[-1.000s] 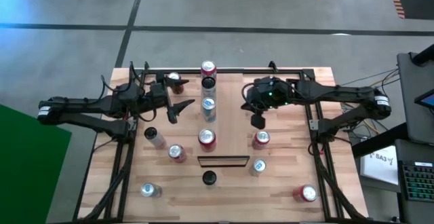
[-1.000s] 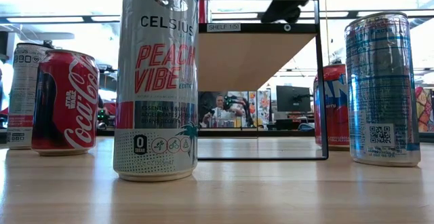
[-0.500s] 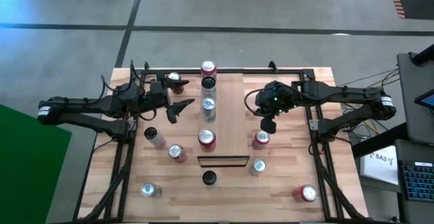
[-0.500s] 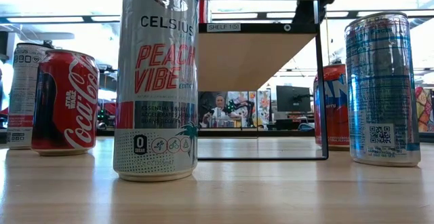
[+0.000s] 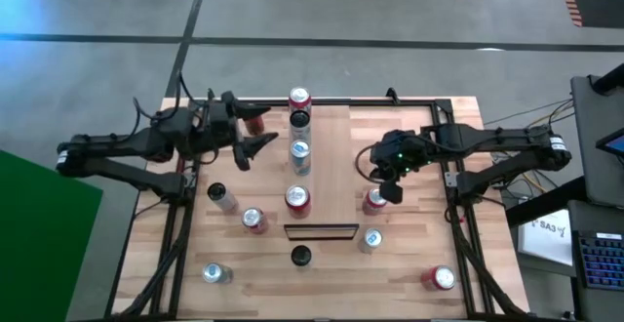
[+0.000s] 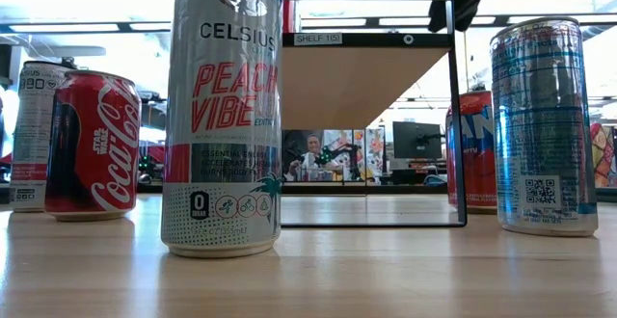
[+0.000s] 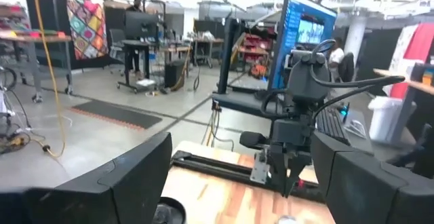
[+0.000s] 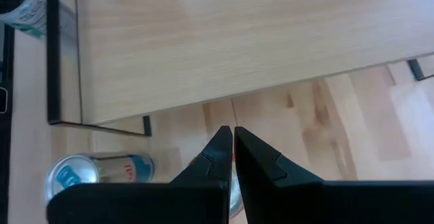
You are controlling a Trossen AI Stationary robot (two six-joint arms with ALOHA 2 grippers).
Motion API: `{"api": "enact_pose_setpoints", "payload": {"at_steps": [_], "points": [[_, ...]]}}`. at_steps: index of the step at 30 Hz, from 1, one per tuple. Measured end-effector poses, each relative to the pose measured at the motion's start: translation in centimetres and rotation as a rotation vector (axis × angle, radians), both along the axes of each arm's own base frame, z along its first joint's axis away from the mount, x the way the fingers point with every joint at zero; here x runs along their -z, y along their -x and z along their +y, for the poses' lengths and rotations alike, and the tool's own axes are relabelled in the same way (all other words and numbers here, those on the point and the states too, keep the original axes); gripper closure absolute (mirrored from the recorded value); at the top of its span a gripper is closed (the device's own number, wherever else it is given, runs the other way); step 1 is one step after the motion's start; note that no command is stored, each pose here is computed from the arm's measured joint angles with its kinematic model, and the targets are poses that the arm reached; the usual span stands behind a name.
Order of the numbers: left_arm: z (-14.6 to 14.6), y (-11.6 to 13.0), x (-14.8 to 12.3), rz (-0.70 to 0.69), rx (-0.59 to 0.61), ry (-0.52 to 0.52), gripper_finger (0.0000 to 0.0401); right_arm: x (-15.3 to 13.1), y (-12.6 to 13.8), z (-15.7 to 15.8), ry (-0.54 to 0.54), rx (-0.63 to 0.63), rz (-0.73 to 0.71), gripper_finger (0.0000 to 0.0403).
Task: Place canned beverage on shelf
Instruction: Put the left blue soda can on the shelf aligned with the other blue soda can
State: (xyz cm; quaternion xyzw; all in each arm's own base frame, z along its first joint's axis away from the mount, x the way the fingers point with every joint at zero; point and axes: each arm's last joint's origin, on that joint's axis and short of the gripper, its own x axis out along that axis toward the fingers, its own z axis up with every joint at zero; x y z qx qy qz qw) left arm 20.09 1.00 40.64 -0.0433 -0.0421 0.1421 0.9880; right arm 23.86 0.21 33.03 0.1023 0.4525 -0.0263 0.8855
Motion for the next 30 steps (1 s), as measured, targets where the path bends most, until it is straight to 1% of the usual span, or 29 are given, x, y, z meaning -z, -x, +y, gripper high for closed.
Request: {"api": "enact_pose_setpoints", "payload": {"at_steps": [3,9,11,15,20,24,28,30], "points": [[-0.4,-0.3,-0.9,0.056,0.019,0.015,0.0079,0.0,0.0,0.8,0.017,-0.011,0.0,0.0394],[-1.3,-0.9,-2.2,0.225,0.055,0.075,0.0079,0.0,0.1,2.3,0.033,-0.055,-0.003,0.0394],[-1.6,-1.1,-2.3,0.297,0.038,0.099,0.0079,0.0,0.2,2.7,0.039,-0.069,-0.005,0.0394],[-2.6,-1.2,-2.2,0.45,-0.01,0.12,0.0079,0.0,0.3,3.5,0.042,-0.089,-0.006,0.0394],[-4.4,-0.9,-1.6,0.607,-0.033,0.149,0.0079,0.0,0.4,4.4,0.039,-0.116,-0.006,0.0394],[-6.1,-1.0,-0.9,0.676,0.007,0.157,0.0079,0.0,0.6,5.0,0.074,-0.105,-0.013,0.0394],[-8.1,-0.9,0.1,0.771,0.097,0.147,0.0079,0.0,0.7,5.4,0.08,-0.103,-0.015,0.0394],[-9.1,-0.8,0.7,0.82,0.119,0.154,0.0079,0.0,0.7,5.5,0.078,-0.106,-0.015,0.0394]]}}
